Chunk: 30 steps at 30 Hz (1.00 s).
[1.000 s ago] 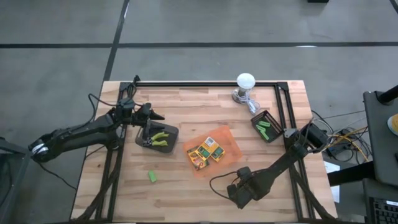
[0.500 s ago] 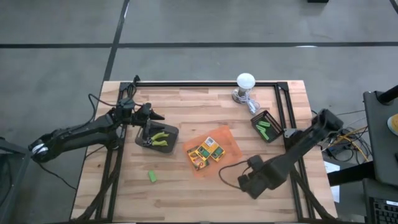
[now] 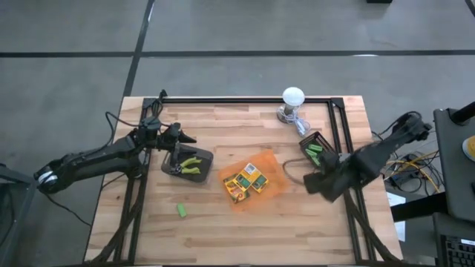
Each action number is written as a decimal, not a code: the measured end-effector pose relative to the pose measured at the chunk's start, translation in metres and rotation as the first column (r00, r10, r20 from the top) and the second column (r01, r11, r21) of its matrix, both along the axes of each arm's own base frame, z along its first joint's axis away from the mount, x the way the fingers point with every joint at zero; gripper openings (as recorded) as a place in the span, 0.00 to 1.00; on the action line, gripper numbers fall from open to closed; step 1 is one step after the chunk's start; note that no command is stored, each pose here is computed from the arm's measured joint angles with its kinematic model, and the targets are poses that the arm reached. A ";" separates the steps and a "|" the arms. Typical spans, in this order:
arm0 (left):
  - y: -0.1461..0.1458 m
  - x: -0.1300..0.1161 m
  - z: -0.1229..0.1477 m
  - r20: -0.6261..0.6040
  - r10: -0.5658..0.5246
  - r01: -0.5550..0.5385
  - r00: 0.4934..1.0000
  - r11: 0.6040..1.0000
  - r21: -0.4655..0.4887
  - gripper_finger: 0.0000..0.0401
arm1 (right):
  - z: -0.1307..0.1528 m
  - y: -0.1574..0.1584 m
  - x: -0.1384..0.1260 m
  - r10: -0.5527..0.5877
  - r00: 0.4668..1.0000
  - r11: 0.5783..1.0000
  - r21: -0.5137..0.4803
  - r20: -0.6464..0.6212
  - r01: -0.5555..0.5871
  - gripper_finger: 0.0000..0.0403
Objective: Pick & Place School Supplies
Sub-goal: Put the right green eraser into the black basket
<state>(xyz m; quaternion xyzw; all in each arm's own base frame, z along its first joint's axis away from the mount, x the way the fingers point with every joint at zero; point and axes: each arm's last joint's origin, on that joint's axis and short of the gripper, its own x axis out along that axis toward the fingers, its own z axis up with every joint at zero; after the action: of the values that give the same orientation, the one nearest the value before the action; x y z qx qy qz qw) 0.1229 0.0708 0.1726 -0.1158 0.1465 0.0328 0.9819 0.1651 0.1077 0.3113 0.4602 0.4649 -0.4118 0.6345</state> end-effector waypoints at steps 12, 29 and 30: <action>0.000 0.000 0.000 0.000 0.000 0.000 1.000 1.000 0.000 0.65 | 0.033 -0.073 -0.033 -0.271 0.950 0.962 0.016 0.156 0.271 0.19; 0.000 0.000 0.000 0.000 0.000 0.000 1.000 1.000 0.000 0.65 | 0.016 -0.154 -0.006 -0.547 0.837 0.837 -0.054 -0.019 0.545 0.19; 0.000 0.000 0.000 0.000 0.000 0.000 1.000 1.000 0.000 0.65 | 0.014 -0.158 -0.005 -0.547 0.836 0.837 -0.052 -0.039 0.545 0.19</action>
<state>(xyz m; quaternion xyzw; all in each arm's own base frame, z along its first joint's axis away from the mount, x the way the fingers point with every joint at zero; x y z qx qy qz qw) 0.1229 0.0708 0.1726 -0.1159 0.1465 0.0329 0.9818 0.1605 -0.0502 0.3253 0.5502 0.3228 -0.5964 0.4872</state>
